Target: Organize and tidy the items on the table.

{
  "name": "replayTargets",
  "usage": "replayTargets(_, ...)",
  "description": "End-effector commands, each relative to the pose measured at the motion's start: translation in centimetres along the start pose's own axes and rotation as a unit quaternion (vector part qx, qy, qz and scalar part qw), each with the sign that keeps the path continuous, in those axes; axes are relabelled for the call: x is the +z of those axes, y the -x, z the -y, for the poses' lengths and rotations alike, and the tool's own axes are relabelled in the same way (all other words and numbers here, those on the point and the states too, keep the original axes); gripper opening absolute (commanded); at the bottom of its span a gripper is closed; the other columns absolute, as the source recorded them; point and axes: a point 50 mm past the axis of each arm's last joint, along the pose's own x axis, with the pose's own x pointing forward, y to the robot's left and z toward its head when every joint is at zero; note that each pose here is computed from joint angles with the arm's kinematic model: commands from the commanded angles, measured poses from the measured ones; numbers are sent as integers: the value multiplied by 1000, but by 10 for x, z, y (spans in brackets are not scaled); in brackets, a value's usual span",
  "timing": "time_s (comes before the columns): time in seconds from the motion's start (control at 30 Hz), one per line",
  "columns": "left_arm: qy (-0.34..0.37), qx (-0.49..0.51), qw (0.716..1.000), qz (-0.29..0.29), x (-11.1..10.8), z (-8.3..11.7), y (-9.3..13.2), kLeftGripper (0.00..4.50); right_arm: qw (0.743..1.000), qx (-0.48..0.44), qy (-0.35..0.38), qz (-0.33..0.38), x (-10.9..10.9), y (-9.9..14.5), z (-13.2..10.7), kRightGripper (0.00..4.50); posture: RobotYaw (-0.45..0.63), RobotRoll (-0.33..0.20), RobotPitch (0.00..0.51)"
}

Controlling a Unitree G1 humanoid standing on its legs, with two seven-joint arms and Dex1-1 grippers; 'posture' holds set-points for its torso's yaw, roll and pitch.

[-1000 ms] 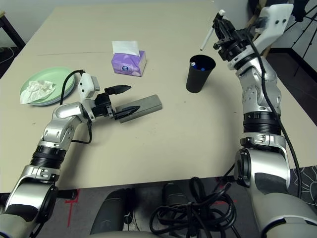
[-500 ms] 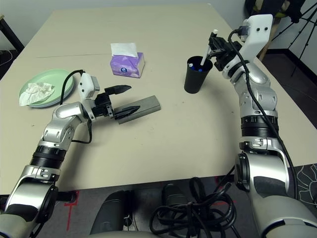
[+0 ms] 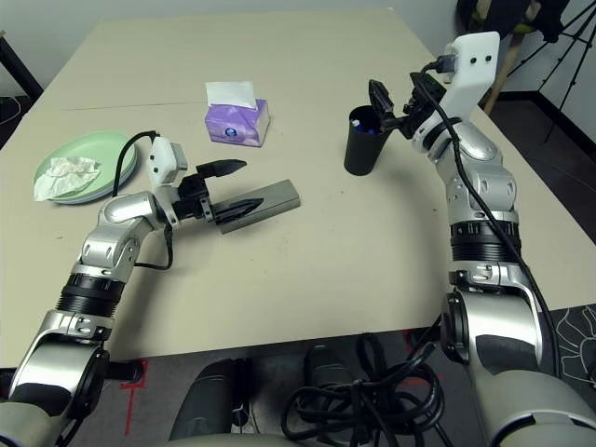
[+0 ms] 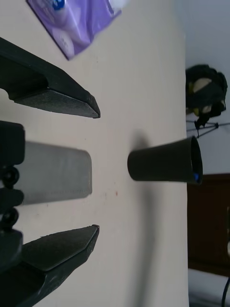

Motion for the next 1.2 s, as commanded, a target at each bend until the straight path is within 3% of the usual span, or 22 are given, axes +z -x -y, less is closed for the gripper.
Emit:
replayTargets(0.03,3,117,993,18,2,-14,0,4500,998,38,1,47,-7,11,-12,4475,21,0,82)
replayTargets(0.2,43,313,946,71,7,-29,9,4500,998,17,-3,58,-31,28,-18,4475,37,0,85)
replayTargets(0.3,47,393,915,72,2,-32,23,4500,998,1,-10,60,-39,36,-17,4475,45,0,87)
replayTargets(0.63,21,506,863,-2,-23,-35,79,4500,998,-55,13,-28,-66,64,-2,4475,52,0,94)
replayTargets(0.9,65,566,822,-21,-43,-4,110,4500,986,-165,-21,-30,-84,74,-4,4475,71,0,88)
replayTargets(1.2,73,574,815,-35,-58,0,136,4500,984,-168,-36,-39,-96,79,-8,4475,82,0,90)
